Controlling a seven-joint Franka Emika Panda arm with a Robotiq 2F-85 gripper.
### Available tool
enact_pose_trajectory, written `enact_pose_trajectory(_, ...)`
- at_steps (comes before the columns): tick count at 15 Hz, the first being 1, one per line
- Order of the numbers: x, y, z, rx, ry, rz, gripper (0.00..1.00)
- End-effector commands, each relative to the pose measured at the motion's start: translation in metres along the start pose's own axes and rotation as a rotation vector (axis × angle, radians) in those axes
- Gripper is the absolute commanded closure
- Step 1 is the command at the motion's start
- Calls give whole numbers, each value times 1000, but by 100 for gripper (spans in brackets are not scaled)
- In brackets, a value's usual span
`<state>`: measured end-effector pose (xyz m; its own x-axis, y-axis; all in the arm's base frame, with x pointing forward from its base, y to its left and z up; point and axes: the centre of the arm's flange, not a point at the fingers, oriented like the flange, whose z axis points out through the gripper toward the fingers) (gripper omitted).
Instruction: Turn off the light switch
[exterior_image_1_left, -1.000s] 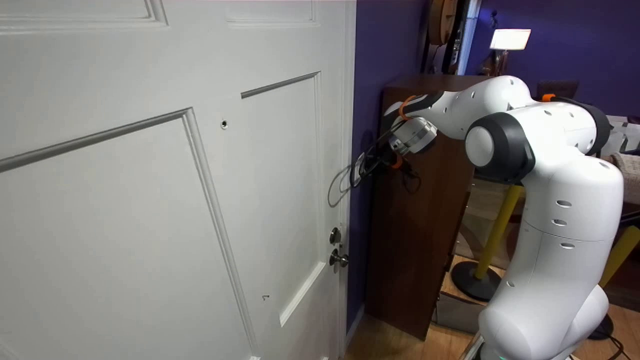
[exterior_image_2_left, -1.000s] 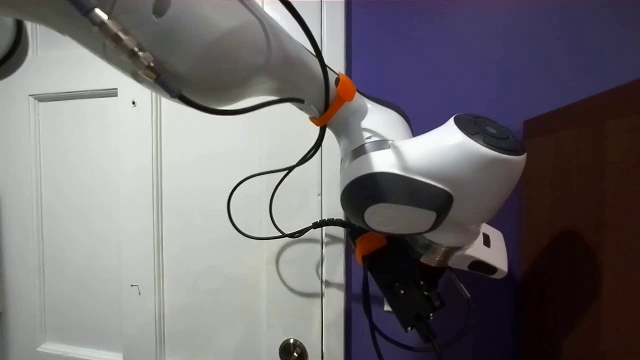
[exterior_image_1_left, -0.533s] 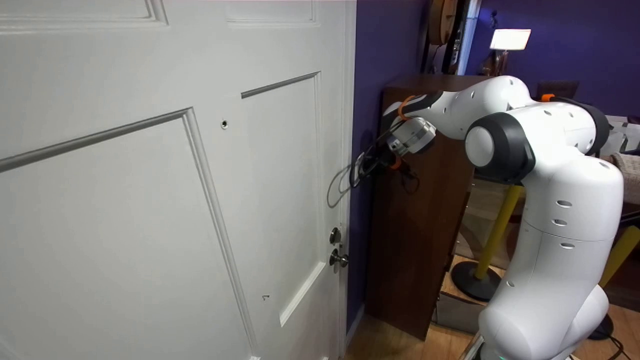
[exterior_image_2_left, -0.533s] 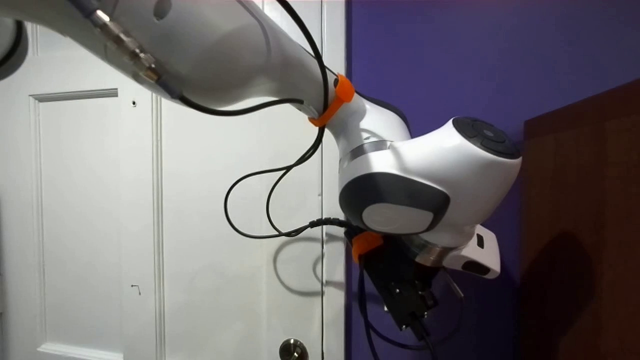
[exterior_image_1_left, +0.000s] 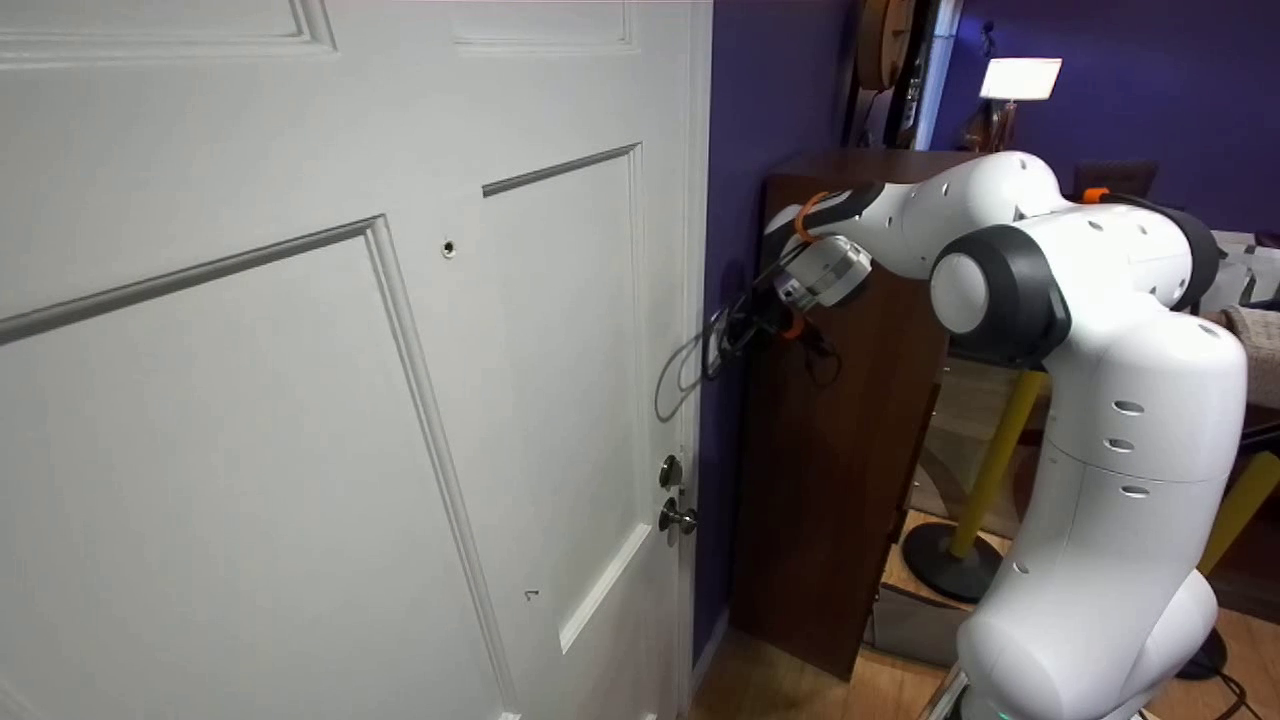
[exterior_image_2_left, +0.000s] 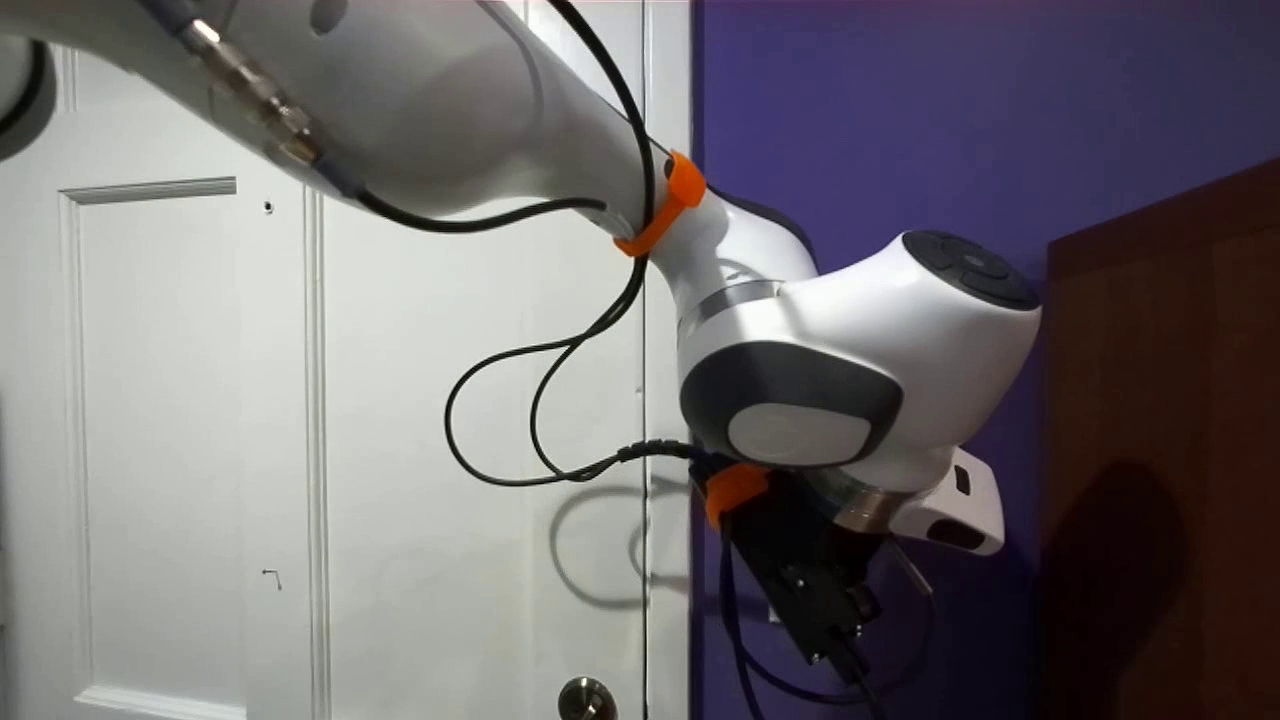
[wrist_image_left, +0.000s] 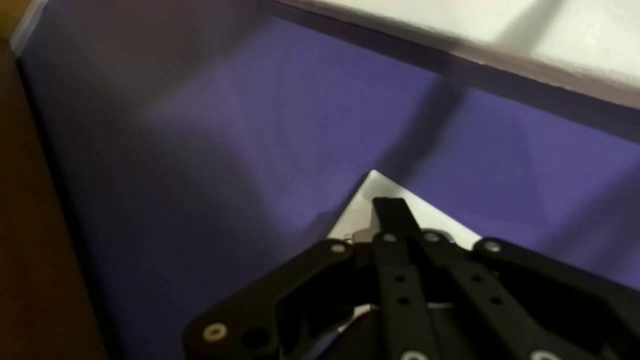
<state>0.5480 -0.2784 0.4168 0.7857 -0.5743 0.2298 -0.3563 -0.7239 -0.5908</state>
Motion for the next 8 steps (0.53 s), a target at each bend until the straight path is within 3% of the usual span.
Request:
enact_pose_trajectory(1, 3, 3, -11, -38, -27, -3, 100)
enact_pose_trajectory(8, 7, -1, 0, 1, 55, 44, 100)
